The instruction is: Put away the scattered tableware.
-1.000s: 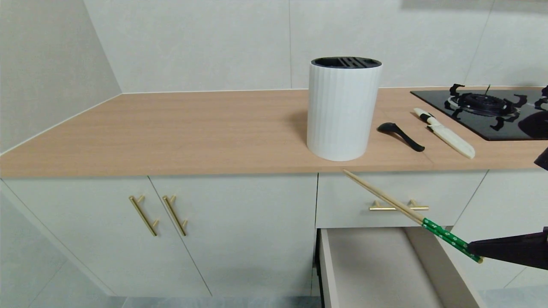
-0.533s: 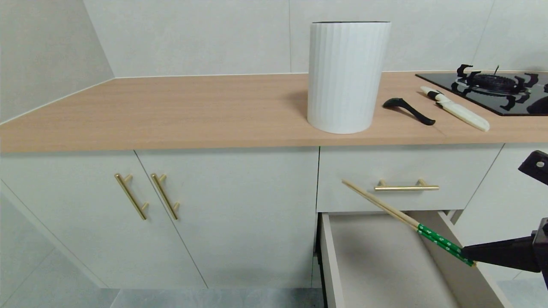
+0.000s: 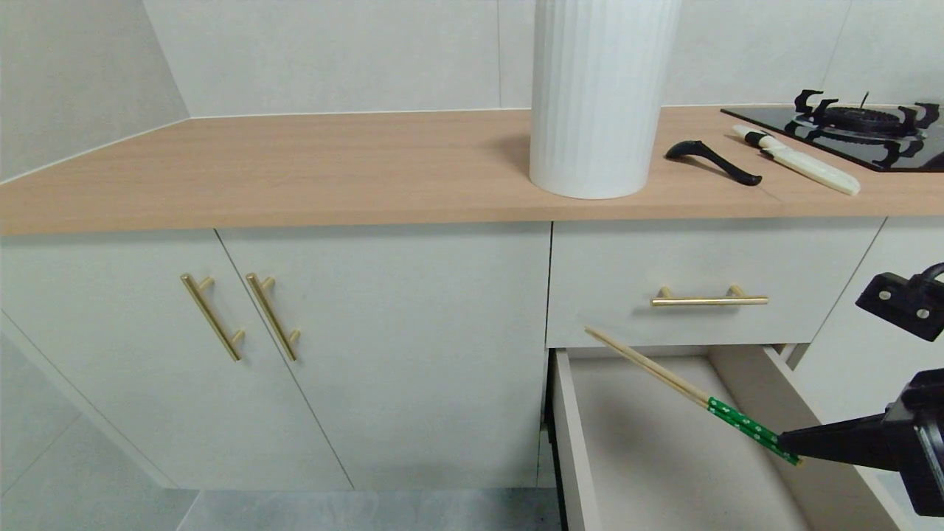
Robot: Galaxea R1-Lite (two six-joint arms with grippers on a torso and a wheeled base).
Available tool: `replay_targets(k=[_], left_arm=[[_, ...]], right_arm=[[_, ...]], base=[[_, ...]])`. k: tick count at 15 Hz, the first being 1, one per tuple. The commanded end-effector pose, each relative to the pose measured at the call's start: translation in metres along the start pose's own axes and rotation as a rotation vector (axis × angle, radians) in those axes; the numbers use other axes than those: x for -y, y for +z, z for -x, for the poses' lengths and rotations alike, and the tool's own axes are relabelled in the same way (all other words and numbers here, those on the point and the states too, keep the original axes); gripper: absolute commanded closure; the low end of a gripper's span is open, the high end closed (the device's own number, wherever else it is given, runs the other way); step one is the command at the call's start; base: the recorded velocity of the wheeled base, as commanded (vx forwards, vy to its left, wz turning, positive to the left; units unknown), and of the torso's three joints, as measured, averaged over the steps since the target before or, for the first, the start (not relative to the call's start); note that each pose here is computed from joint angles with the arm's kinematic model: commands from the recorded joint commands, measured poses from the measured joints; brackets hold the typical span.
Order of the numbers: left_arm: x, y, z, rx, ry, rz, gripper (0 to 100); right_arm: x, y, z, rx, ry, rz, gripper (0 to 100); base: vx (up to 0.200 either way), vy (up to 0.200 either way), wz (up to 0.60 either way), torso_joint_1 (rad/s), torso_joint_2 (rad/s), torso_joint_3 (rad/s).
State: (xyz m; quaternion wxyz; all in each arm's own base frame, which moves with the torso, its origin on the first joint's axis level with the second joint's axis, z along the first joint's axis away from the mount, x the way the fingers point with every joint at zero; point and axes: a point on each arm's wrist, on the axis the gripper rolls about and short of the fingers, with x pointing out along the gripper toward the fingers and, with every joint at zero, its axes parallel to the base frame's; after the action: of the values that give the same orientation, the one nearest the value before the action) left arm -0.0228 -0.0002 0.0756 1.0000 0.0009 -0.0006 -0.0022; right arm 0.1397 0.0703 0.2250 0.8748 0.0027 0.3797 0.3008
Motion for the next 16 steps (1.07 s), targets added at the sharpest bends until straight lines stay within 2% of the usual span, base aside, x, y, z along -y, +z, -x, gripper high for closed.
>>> replay_targets(k=[1,3,6,10,13,16], left_arm=[[0.0,0.0,0.0,0.0,0.0,0.0,0],[0.0,0.0,0.0,0.0,0.0,0.0,0],[0.0,0.0,0.0,0.0,0.0,0.0,0],[0.0,0.0,0.0,0.0,0.0,0.0,0],[0.0,0.0,0.0,0.0,0.0,0.0,0],[0.0,0.0,0.0,0.0,0.0,0.0,0]], right_arm=[[0.001,0.001,-0.003,-0.012,-0.001,-0.003,100],[0.003,0.002,-0.01,-0.032,-0.011,-0.013,100],[0.016,0.006,-0.035,-0.116,-0.042,-0.058,100],[0.041,0.01,-0.085,-0.236,-0.175,-0.109,100],[0.052,0.01,-0.119,-0.268,-0.187,-0.132,100],[0.062,0.01,-0.153,-0.234,-0.196,-0.22,100]], base=[[0.0,0.0,0.0,0.0,0.0,0.0],[0.0,0.0,0.0,0.0,0.0,0.0],[0.0,0.0,0.0,0.0,0.0,0.0],[0.0,0.0,0.0,0.0,0.0,0.0],[0.0,0.0,0.0,0.0,0.0,0.0],[0.0,0.0,0.0,0.0,0.0,0.0]])
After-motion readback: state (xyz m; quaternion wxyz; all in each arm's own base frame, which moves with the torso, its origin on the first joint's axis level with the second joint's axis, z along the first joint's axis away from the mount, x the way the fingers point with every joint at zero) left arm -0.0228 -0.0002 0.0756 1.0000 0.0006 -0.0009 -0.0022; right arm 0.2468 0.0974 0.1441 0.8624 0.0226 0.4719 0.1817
